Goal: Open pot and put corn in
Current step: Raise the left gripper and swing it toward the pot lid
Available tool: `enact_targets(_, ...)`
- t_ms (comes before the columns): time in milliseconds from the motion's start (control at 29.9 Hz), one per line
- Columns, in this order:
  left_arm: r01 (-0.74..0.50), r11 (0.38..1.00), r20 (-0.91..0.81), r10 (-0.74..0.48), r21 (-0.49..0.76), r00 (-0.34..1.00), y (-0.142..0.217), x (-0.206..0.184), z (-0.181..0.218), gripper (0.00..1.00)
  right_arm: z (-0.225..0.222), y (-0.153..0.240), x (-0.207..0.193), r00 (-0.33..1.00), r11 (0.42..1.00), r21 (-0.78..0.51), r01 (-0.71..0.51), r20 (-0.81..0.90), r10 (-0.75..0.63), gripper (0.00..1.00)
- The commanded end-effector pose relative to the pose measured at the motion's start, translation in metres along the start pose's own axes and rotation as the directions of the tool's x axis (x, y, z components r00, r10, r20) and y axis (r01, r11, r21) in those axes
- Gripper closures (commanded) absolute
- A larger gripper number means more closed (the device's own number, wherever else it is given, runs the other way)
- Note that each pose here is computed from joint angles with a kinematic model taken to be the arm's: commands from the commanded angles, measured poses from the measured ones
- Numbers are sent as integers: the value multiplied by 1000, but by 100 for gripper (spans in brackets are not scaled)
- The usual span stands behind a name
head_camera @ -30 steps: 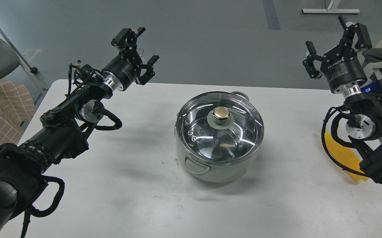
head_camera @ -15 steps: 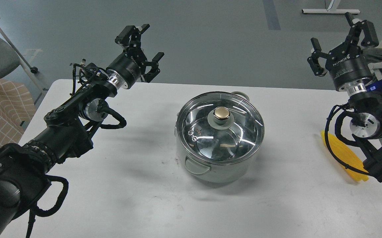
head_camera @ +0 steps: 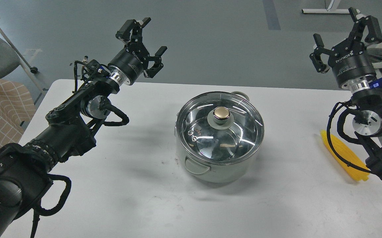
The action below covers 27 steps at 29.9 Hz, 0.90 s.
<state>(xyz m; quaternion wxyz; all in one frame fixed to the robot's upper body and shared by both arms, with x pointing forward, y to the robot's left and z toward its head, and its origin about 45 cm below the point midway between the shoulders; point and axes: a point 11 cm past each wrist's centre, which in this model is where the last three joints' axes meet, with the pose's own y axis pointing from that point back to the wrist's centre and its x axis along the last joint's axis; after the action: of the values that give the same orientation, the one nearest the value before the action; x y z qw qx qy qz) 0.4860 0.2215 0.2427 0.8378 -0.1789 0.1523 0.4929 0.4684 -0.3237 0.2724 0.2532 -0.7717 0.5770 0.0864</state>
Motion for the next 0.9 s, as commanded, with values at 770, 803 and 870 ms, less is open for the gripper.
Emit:
enact_targets(770, -122, 984, 68, 132, -128, 989, 30, 55, 42, 2, 5, -3, 24, 990, 995, -80, -53, -138, 42, 0)
enact_targets(803, -113, 983, 66, 124, -145, 990, 29, 53, 43, 2, 4, -4, 23, 990, 996, -78, -51, -136, 40, 0)
enact_targets(870, -117, 981, 64, 128, -151, 990, 30, 54, 45, 2, 5, -4, 22, 990, 996, -79, -50, -136, 39, 0)
